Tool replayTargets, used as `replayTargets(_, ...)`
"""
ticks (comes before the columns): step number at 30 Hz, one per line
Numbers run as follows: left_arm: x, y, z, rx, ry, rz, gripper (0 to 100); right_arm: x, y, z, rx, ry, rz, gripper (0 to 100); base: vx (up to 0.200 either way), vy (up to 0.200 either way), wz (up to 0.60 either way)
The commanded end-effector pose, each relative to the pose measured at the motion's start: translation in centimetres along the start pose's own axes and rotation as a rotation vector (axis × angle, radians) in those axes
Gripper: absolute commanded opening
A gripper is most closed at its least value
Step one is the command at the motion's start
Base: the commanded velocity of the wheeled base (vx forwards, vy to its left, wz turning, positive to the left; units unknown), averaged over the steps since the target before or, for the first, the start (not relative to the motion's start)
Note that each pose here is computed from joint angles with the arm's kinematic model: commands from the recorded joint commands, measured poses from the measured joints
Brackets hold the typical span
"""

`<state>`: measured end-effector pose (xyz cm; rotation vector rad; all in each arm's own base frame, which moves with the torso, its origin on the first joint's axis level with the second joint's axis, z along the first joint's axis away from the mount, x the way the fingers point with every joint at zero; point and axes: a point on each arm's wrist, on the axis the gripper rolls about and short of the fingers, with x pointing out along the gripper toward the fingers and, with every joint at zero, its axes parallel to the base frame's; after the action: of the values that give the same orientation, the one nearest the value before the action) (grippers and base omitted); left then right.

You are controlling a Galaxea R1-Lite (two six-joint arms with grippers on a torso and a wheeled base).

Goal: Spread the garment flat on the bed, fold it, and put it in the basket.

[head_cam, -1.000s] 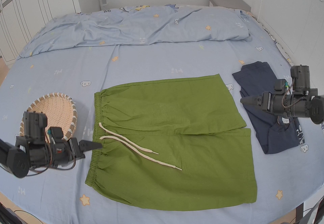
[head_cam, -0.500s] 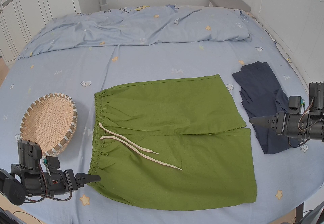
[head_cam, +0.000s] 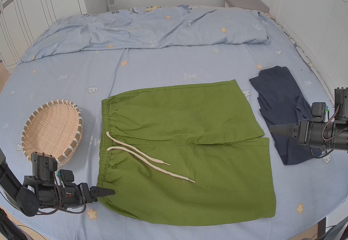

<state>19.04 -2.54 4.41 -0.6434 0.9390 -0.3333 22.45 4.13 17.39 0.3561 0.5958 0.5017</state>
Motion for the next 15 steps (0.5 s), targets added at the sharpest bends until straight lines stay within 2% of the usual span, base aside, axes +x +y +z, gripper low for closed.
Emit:
replayTargets(1,0.47,0.53,-0.45,-0.008,0.036,0.021,100,0.09,-0.12,0.07,0.002,-0.003,-0.002,100,0.000,0.000,0.00)
replayTargets(15,-0.11,0.48,-1.10,0.022,0.039,0.019,100,0.13,-0.13,0.09,0.001,-0.004,-0.002,100,0.000,0.000,0.00)
